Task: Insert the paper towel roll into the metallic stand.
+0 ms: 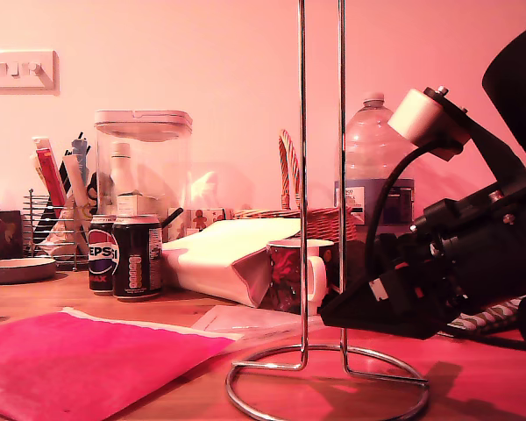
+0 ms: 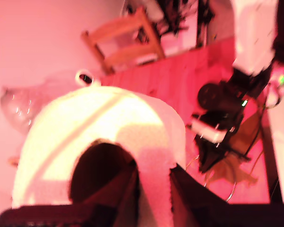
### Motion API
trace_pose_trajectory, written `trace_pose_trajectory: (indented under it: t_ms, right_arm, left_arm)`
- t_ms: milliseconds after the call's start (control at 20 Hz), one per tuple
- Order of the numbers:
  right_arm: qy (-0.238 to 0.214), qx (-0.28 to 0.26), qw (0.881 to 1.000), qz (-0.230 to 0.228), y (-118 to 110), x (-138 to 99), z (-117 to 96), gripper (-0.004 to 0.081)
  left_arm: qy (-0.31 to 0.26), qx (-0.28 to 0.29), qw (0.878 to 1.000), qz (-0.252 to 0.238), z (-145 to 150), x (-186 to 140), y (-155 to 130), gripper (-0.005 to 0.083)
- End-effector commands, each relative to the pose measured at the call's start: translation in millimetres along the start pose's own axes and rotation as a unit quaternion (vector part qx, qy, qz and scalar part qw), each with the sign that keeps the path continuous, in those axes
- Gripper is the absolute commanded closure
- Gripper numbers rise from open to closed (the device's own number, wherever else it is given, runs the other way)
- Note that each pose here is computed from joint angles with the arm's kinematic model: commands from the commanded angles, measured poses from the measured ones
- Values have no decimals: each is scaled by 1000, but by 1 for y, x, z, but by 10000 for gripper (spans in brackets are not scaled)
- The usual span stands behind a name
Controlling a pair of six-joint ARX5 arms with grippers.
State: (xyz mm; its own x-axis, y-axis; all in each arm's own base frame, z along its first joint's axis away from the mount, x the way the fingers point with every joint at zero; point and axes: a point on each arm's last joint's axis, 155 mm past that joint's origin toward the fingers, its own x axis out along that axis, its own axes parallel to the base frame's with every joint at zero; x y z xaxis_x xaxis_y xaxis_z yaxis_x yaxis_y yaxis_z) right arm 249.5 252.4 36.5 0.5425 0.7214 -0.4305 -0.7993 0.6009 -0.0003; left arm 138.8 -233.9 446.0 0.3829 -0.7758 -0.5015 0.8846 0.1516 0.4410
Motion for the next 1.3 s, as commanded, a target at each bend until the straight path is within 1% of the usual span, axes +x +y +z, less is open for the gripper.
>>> trace_pose_trajectory:
  t_ms: [0,300,450,550,650,800,950,1050,1250]
  right_arm:
    - [17,1,1000,10,6,2,-11,780]
    - [17,-2,1000,12,8,2,-10,780]
    - [16,-2,1000,12,8,2,-10,780]
    - [17,-2,1000,12,8,2,-10,780]
    - [17,-2,1000,12,8,2,-10,780]
    - [17,-2,1000,12,8,2,-10,780]
    - [17,-6,1000,13,9,2,-11,780]
    - [17,-14,1000,18,13,3,-10,780]
    - [16,-22,999,27,19,4,-9,780]
  left_arm:
    - [4,-1,1000,-8,2,14,2,795]
    - [17,-1,999,-32,3,46,4,795]
    - [36,-9,998,-47,-5,63,4,795]
    - [51,-13,997,-58,-11,68,0,795]
    - [44,-11,998,-50,-8,64,3,795]
    - [15,-5,999,-29,7,41,9,795]
    - [-4,-19,1000,-13,18,24,14,795]
    - [-4,-31,999,-13,18,24,14,795]
    - [6,-37,999,-20,16,34,14,795]
